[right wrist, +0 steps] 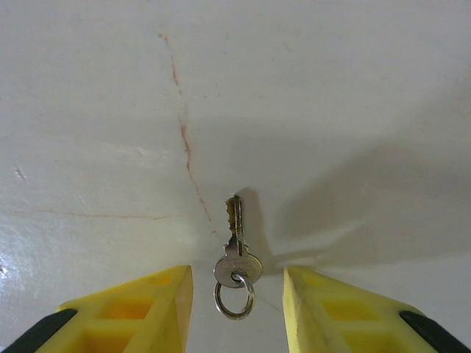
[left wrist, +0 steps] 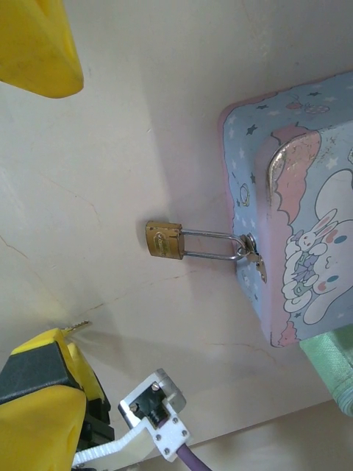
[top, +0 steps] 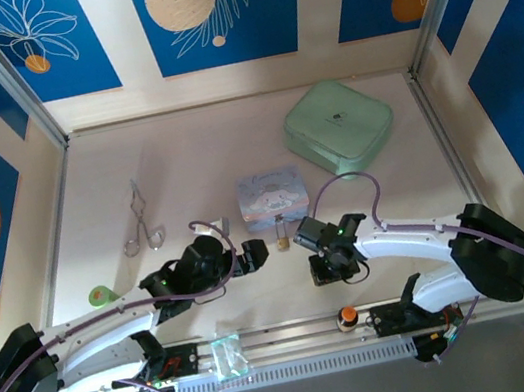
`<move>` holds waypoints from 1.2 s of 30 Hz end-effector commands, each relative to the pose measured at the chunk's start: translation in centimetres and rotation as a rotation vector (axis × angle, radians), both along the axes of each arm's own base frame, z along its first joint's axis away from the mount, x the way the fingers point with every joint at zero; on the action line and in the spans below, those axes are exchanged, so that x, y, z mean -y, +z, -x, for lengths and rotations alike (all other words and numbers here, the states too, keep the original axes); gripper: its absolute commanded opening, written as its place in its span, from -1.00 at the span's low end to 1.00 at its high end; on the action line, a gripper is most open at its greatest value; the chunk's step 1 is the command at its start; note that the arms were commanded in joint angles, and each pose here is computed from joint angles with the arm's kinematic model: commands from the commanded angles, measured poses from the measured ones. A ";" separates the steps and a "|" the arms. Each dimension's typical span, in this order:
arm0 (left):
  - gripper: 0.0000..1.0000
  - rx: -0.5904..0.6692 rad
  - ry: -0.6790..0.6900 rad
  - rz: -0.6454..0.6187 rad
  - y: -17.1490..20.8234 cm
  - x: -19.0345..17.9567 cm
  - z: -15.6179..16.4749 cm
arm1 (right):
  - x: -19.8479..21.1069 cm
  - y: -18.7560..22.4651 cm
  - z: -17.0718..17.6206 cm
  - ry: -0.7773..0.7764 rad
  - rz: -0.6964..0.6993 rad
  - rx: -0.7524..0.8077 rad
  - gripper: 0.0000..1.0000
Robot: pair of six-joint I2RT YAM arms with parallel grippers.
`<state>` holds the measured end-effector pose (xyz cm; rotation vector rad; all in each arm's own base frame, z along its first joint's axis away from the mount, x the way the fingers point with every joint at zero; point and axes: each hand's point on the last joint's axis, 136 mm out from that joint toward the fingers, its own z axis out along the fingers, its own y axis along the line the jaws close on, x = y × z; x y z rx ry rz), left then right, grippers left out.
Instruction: Unlock the padlock with the key
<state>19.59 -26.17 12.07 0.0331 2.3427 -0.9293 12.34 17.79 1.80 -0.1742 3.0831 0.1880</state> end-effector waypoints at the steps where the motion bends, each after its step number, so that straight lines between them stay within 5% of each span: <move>1: 0.99 0.008 0.020 0.009 0.0 -0.1 -0.1 | 0.2 -0.5 0.4 -0.008 0.037 -0.014 -0.30; 8: 0.99 0.004 0.033 0.005 -0.2 -0.4 -0.1 | 1.3 -1.9 1.0 -0.002 0.154 -0.044 -0.35; 12: 0.99 0.003 0.040 -0.006 -0.4 -0.8 0.0 | 0.2 -2.4 1.0 0.012 0.106 -0.056 -0.57; 26: 0.99 0.008 0.055 -0.028 -0.9 -1.4 -0.1 | -0.8 -1.7 0.5 0.046 0.010 -0.036 -0.88; 36: 0.99 -0.020 0.013 0.051 -0.7 1.0 0.0 | -1.8 0.5 -0.2 0.155 -0.067 0.049 -0.91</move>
